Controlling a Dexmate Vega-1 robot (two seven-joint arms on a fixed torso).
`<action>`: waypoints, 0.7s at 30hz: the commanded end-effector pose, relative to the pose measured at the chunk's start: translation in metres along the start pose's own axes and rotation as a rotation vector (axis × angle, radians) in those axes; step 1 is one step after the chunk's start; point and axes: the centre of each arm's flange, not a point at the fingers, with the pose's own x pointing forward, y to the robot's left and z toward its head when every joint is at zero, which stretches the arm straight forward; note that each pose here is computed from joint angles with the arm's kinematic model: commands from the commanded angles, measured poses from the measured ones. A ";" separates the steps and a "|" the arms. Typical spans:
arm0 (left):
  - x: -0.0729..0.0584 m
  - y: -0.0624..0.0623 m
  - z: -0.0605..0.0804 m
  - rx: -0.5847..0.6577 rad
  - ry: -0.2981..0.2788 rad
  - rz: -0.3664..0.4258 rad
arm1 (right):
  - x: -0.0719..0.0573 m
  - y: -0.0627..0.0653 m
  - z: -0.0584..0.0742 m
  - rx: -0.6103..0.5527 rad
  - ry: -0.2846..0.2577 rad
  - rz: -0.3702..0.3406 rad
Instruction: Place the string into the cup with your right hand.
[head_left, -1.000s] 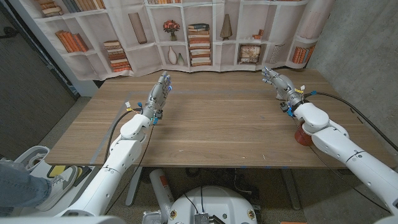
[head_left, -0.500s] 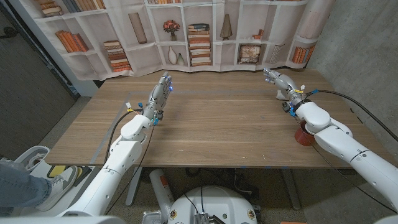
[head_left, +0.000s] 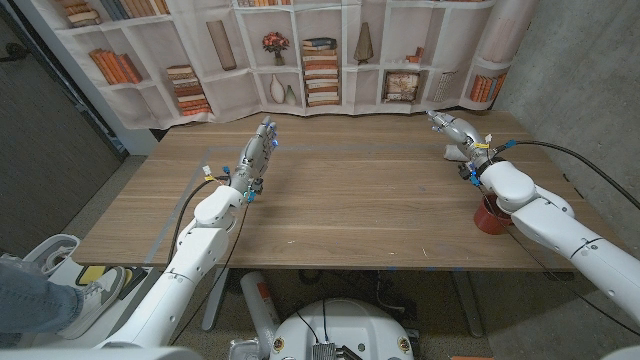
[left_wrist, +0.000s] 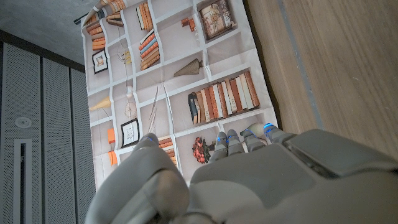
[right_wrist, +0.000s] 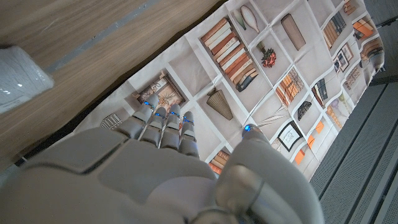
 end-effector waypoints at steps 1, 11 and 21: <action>-0.002 -0.001 -0.002 -0.007 0.000 0.008 | 0.003 -0.008 -0.002 -0.046 0.025 -0.006; -0.001 -0.007 0.003 0.022 0.024 0.003 | 0.006 -0.011 -0.006 -0.097 0.032 0.043; -0.006 -0.012 0.004 0.035 0.033 0.001 | 0.007 -0.016 -0.008 -0.135 0.032 0.066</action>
